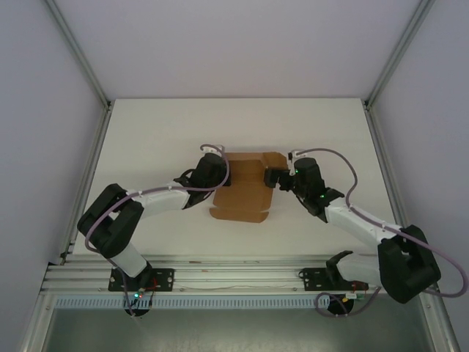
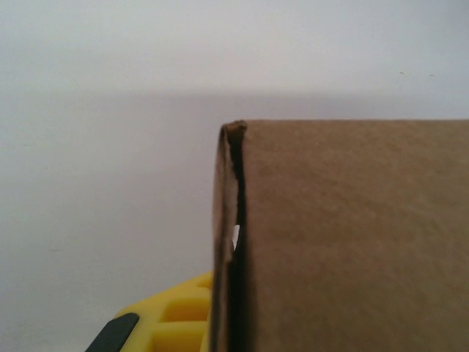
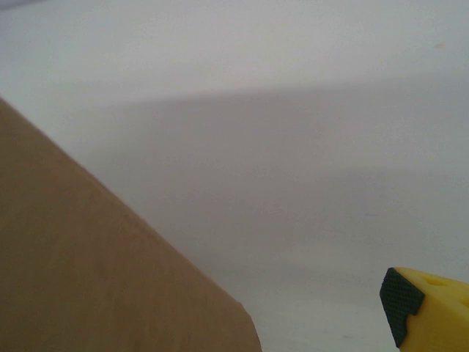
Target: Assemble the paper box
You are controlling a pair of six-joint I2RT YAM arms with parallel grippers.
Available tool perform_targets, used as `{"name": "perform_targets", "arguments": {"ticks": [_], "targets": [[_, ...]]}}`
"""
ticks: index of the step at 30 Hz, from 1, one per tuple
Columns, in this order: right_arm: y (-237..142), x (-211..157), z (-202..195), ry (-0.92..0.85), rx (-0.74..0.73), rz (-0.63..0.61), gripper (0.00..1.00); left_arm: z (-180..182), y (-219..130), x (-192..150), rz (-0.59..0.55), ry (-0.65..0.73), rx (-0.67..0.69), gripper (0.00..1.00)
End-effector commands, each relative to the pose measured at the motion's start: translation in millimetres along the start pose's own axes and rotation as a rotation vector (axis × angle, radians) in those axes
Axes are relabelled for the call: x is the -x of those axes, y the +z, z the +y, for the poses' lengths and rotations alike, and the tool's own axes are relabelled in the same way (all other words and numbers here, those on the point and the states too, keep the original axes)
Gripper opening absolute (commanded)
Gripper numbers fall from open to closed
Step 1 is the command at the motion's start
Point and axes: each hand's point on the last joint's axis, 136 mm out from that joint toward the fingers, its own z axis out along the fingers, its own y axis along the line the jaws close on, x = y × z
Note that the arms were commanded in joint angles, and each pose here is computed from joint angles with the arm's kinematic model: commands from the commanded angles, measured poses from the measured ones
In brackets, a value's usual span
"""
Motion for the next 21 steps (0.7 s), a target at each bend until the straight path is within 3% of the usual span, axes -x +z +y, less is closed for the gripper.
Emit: {"name": "perform_targets", "arguments": {"ticks": [1,4,9,15,21], "targets": [[8,12,22,-0.054,0.104,-0.011,1.00,-23,0,19,-0.049,-0.026,-0.081,0.00],[19,3,19,-0.078,0.095,0.017,1.00,-27,0,19,-0.044,-0.036,-0.108,0.00],[15,13,14,-0.060,0.073,-0.065,1.00,-22,-1,18,-0.047,-0.039,-0.085,0.00],[-19,11,16,-0.104,0.081,-0.036,1.00,-13,-5,22,-0.060,-0.026,-0.034,0.00],[-64,-12,32,-0.178,0.209,0.021,1.00,-12,-3,28,-0.060,-0.012,-0.042,0.00]]}}
